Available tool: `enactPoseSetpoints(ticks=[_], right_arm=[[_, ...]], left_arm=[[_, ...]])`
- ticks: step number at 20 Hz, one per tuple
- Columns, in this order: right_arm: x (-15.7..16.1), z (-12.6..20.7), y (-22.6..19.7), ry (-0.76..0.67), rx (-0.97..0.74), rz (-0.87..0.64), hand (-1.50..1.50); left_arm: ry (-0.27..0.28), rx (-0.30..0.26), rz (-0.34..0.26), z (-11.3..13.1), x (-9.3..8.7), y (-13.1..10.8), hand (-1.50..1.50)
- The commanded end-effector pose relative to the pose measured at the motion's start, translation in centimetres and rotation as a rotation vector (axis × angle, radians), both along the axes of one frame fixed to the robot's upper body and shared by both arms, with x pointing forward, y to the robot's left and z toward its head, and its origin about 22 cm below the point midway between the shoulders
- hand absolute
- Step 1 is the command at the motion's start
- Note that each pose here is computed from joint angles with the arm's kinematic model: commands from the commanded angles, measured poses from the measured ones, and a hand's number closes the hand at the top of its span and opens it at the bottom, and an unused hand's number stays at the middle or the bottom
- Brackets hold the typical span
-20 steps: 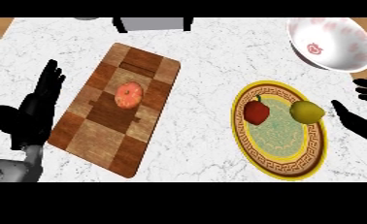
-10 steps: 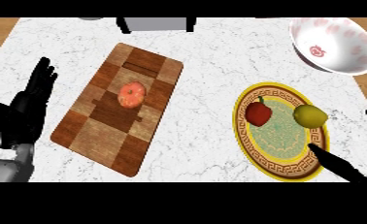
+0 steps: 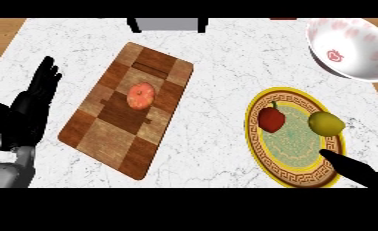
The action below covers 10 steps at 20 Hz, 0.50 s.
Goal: Pick the bell pepper from the plate and place it in the bowl
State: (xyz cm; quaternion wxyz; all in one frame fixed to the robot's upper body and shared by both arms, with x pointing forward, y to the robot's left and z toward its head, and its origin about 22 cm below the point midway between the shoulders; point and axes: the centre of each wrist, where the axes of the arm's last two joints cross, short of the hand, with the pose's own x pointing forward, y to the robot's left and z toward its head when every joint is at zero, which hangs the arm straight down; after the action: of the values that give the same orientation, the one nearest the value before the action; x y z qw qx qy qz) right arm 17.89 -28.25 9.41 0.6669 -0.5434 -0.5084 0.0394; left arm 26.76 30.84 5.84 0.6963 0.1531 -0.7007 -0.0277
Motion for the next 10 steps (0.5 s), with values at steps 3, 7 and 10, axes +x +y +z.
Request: enactPoseSetpoints(ticks=[3,7,10], right_arm=[[1.4,5.3,2.2,0.239,-0.013,-0.037,-1.50],[3.1,5.3,2.3,0.409,0.025,-0.029,-1.50],[4.2,5.0,2.1,0.516,0.071,0.001,-1.50]], left_arm=[[-0.023,0.000,-0.030,0.9,0.9,-1.3,0.00],[-0.012,0.003,-0.050,0.2,0.5,-1.3,0.00],[-0.021,-0.002,-0.052,0.3,1.4,-1.3,0.00]])
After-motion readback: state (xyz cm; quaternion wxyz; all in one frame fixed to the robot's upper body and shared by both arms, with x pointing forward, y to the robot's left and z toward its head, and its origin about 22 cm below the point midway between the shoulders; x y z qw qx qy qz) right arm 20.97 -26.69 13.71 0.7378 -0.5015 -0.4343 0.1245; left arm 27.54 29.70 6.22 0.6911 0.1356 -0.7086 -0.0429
